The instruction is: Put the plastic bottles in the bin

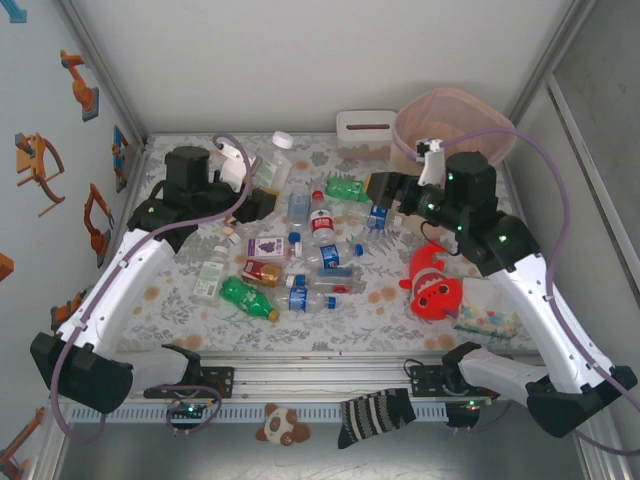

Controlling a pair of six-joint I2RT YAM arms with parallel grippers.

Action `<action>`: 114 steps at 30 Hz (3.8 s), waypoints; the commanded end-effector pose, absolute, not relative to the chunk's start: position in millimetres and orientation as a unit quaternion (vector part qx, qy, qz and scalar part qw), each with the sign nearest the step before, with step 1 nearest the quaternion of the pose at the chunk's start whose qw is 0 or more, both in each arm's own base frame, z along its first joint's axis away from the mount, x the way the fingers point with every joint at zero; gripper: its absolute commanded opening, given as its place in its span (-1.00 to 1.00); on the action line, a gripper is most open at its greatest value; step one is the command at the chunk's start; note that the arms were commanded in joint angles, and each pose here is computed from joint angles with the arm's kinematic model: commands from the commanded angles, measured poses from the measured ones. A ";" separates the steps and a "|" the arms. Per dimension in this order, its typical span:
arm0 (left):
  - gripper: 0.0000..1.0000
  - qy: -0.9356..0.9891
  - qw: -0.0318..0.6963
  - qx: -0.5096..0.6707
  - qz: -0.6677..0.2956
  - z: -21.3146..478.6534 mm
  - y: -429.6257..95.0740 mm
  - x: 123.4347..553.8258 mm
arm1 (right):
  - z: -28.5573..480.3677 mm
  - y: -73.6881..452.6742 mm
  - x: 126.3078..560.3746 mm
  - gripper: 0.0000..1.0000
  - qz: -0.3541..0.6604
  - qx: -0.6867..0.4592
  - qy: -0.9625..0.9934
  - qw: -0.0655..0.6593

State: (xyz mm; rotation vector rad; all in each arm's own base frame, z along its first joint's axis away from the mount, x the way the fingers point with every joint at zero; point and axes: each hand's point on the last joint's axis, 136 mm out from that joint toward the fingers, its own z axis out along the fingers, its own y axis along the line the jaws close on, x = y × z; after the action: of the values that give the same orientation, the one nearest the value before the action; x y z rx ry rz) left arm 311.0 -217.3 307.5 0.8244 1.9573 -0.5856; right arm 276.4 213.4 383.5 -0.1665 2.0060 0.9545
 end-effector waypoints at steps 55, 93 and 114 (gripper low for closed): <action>0.49 0.747 0.507 0.351 -0.248 345.3 -252.6 261.1 | 404.9 299.0 309.4 -0.16 0.300 -0.089 0.772 0.553; 0.57 0.858 0.415 0.243 -0.179 243.3 -129.8 289.7 | 348.6 -10.6 461.9 -0.22 -0.166 0.004 0.898 0.408; 0.60 0.858 0.426 0.212 -0.192 240.5 -129.0 298.3 | 179.5 -44.3 517.6 -0.23 -0.181 -0.021 0.956 0.232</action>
State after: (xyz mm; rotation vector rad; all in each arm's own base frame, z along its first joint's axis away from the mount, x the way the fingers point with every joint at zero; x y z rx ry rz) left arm 295.4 -127.3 233.2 0.5491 2.1751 -0.4536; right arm 518.1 -36.6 185.5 -0.0555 2.6028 -0.4840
